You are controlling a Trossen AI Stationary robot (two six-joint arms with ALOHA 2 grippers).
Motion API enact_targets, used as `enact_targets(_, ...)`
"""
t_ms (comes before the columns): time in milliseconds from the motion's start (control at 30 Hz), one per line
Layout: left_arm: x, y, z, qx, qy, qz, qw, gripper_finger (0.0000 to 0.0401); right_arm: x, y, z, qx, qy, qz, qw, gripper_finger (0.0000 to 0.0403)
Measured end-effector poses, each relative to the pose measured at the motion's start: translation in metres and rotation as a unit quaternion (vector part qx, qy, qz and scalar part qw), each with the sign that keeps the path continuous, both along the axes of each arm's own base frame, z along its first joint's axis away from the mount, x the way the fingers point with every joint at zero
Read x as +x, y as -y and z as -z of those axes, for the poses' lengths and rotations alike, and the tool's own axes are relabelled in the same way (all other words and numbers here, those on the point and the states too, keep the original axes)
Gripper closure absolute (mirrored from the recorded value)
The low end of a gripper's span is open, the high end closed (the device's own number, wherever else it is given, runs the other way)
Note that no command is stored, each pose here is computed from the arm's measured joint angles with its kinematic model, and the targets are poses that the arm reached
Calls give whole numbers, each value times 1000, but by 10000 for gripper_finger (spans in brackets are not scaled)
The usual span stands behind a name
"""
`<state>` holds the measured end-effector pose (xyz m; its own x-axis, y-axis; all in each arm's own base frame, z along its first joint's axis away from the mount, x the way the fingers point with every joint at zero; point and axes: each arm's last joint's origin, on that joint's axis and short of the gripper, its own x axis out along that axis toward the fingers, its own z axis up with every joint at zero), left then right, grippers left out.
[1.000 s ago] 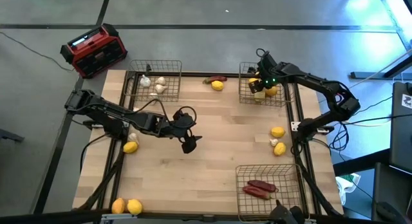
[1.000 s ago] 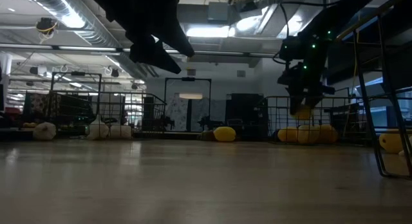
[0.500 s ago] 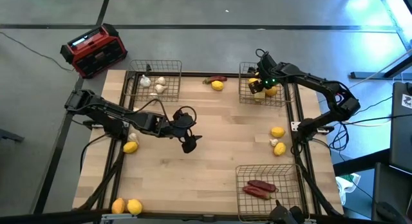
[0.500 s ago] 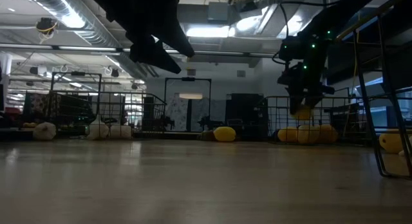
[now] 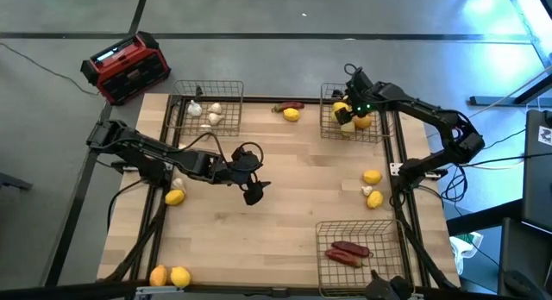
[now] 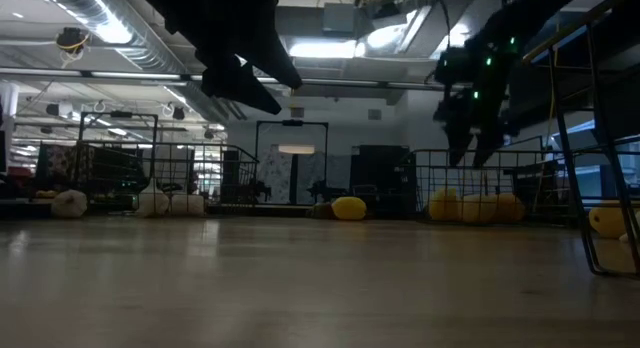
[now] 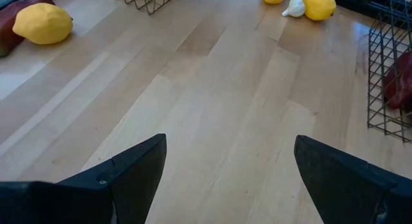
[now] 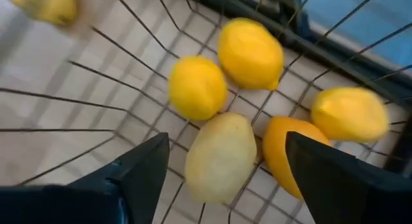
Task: Sort produce into baskets
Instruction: Put the yellow lemon into the top right wire basket
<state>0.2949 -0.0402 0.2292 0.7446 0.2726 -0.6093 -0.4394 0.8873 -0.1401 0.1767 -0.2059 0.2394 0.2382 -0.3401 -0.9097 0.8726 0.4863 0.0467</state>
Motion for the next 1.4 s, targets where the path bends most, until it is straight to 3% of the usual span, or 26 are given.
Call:
enact_targets(333,0,0,0,0,0,0,1000,64,-9,-53,-76,-17,22,-65,997,109)
enact_targets(567,0,1,0,-3,1,-1,1000,64,-13,-108,-94,6,27,-126,992,109)
enact_targets(967,0,1,0,-3,1,-2,1000,64,-8,-173,-88,19,-34,-238,971,109)
enact_targets(1167,0,1,0,-3,1,-2,1000,64,-9,-191,-56,48,-83,-261,961,109)
enact_targets(1400,0,0,0,-2,1,-1,1000,64,-18,-198,-21,85,-145,-244,955,109)
